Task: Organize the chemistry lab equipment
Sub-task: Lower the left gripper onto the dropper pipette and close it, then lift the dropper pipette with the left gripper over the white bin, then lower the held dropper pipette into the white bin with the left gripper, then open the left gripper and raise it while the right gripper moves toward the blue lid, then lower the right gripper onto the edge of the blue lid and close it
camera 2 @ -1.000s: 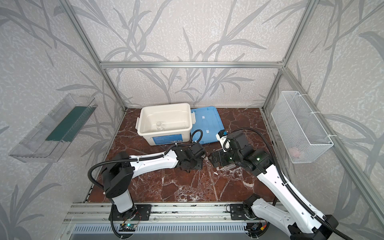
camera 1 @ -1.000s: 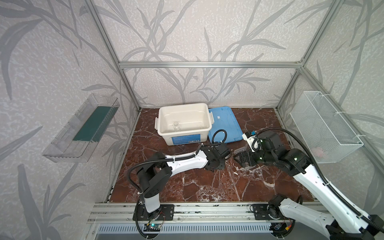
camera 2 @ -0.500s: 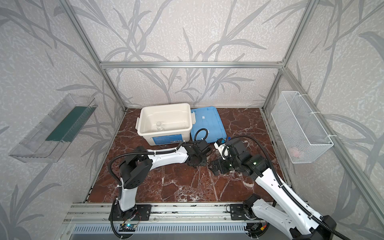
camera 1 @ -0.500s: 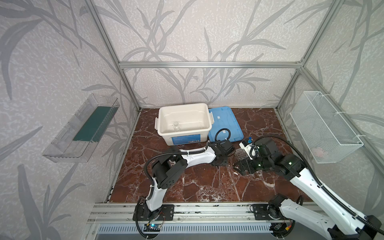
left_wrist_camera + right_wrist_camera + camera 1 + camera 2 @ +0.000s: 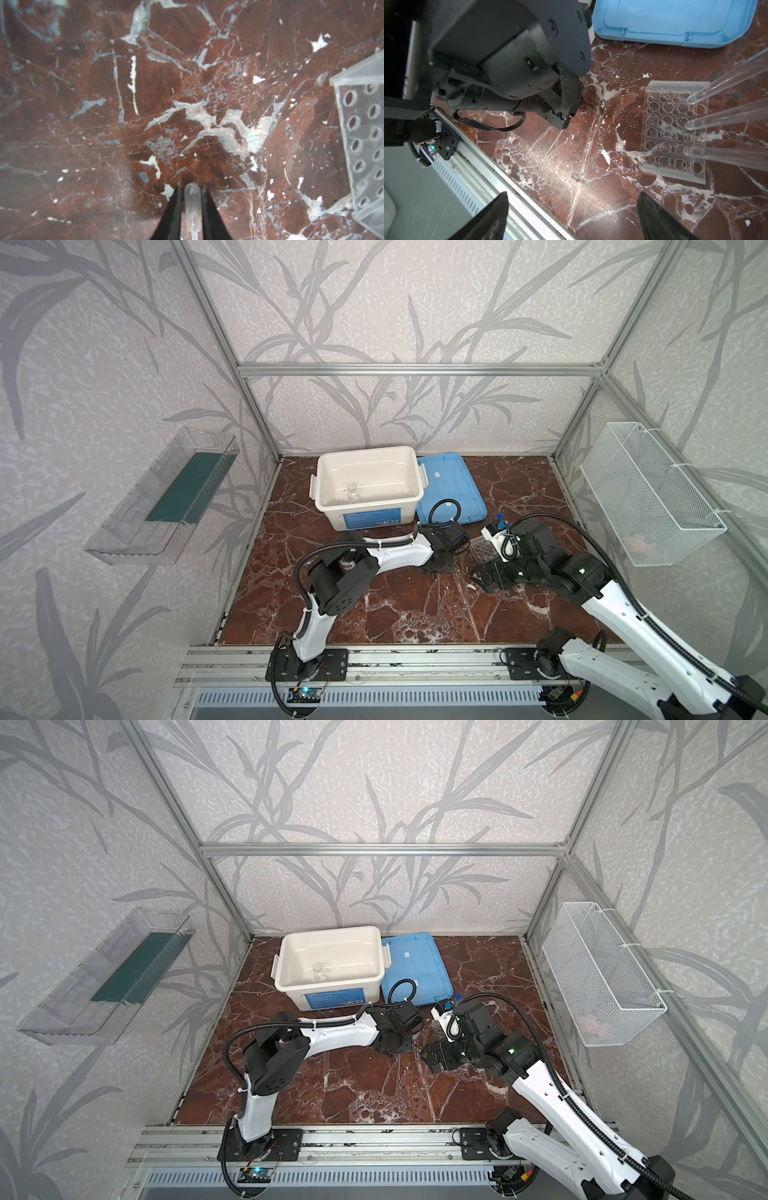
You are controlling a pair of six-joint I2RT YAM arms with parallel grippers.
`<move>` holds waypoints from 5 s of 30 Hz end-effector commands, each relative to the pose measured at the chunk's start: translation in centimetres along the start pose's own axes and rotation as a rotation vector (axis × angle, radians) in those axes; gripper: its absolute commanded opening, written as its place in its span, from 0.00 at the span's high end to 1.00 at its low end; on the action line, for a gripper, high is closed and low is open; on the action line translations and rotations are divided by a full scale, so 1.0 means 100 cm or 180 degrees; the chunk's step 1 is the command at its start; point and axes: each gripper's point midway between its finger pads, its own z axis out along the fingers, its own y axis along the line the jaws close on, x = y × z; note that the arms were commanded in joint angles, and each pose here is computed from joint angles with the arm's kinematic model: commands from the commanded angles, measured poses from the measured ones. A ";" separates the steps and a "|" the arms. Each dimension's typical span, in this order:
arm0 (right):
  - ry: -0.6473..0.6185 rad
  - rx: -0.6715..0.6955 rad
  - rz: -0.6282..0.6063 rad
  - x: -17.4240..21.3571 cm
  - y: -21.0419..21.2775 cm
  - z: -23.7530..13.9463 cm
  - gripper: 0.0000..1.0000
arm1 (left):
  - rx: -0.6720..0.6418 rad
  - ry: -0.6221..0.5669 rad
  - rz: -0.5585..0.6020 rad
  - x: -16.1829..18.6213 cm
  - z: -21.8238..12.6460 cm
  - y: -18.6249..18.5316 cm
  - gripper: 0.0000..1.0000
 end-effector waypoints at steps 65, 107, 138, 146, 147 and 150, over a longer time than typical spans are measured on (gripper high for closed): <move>-0.1176 -0.0185 0.0314 -0.276 0.032 0.072 0.06 | 0.0486 -0.0931 -0.0794 -0.309 -0.127 0.095 0.93; -0.0928 0.0026 0.0036 -0.269 0.011 0.093 0.06 | 0.0479 -0.0662 -0.0951 -0.278 -0.007 0.098 0.60; -0.0531 0.0904 0.0713 -0.242 -0.145 0.056 0.00 | 0.1137 -0.1240 -0.0452 -0.217 -0.199 0.078 0.01; -0.0188 0.1033 0.1029 -0.221 -0.207 0.087 0.07 | 0.1470 -0.1092 -0.0174 -0.165 -0.215 0.052 0.01; -0.0141 0.1054 0.1054 -0.218 -0.213 0.091 0.10 | 0.1552 -0.1054 -0.0146 -0.158 -0.217 0.045 0.01; 0.0059 0.1120 0.1093 -0.208 -0.229 0.104 0.20 | 0.1867 -0.0933 -0.0085 -0.140 -0.220 0.020 0.01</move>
